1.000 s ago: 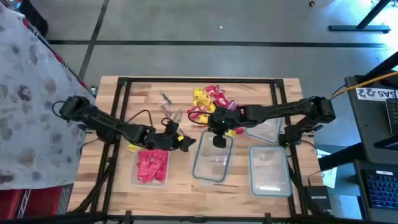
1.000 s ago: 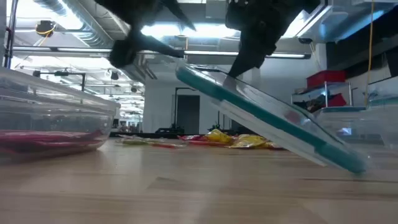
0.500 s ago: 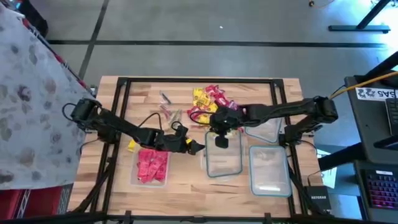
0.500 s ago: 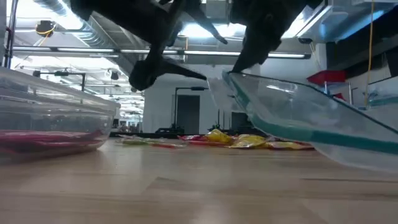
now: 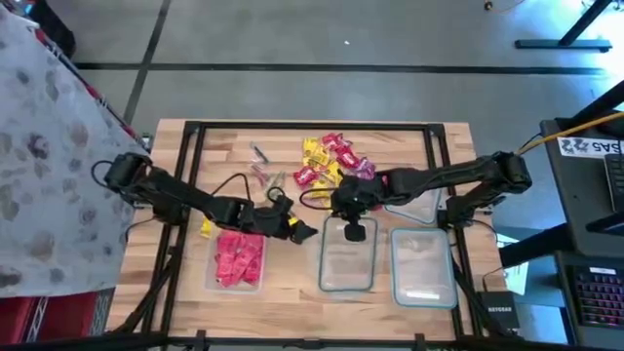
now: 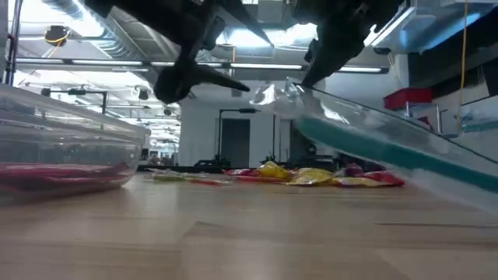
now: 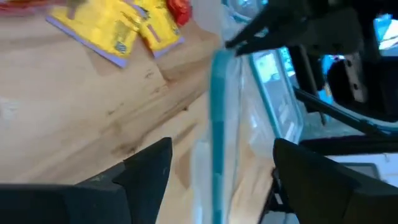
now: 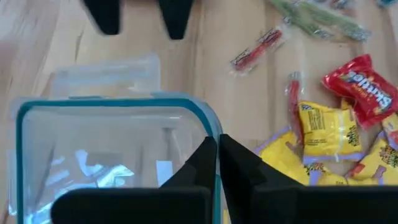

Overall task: Sort candy
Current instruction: Close the rectangular transparent bin

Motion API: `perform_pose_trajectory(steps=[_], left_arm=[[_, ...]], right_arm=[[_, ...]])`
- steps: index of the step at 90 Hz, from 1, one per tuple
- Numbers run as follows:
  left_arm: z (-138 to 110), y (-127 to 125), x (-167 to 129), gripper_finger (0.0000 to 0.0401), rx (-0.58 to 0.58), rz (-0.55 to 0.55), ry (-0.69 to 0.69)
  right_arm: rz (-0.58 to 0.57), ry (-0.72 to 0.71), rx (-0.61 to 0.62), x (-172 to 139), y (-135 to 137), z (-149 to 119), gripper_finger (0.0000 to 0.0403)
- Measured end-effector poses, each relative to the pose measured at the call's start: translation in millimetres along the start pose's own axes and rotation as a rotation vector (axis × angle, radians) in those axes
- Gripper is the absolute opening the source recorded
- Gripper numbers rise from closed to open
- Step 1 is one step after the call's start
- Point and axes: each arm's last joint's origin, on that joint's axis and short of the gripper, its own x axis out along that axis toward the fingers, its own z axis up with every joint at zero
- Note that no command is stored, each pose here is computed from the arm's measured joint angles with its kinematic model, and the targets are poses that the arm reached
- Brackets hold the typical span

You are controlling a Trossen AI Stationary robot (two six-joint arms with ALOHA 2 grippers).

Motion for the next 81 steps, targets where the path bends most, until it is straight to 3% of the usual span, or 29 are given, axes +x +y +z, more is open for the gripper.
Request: perform_pose_trajectory(steps=[11, 21, 29, 41, 61, 71, 81], left_arm=[[1.7, -0.5, 1.2, 0.0261, 0.01, -0.002, -0.036], [0.6, 2.7, 6.5, 0.0261, 0.089, 0.013, -0.052], [1.1, -0.4, 10.7, 0.0261, 0.114, -0.034, -0.075], [4.5, -5.6, 15.0, 0.0261, 0.113, -0.103, -0.126], [8.4, -3.3, 19.6, 0.0259, 0.106, -0.109, -0.132], [7.5, -3.0, 19.5, 0.0237, 0.101, -0.107, -0.127], [7.6, -3.1, 19.5, 0.0187, 0.1, -0.11, -0.124]], right_arm=[[0.01, -0.006, -0.001, -1.8, 0.4, 2.4, 0.0], [0.017, -0.056, -0.007, -7.2, 1.2, 12.4, 0.0], [0.014, -0.072, -0.013, -11.8, 1.4, 18.1, 0.0], [-0.011, -0.104, -0.031, -16.2, 1.1, 24.8, 0.0], [-0.011, -0.126, -0.03, -16.7, 1.1, 27.2, 0.0], [-0.01, -0.143, -0.023, -18.5, 1.3, 30.1, 0.0], [-0.009, -0.172, -0.02, -23.9, 1.8, 37.0, 0.0]])
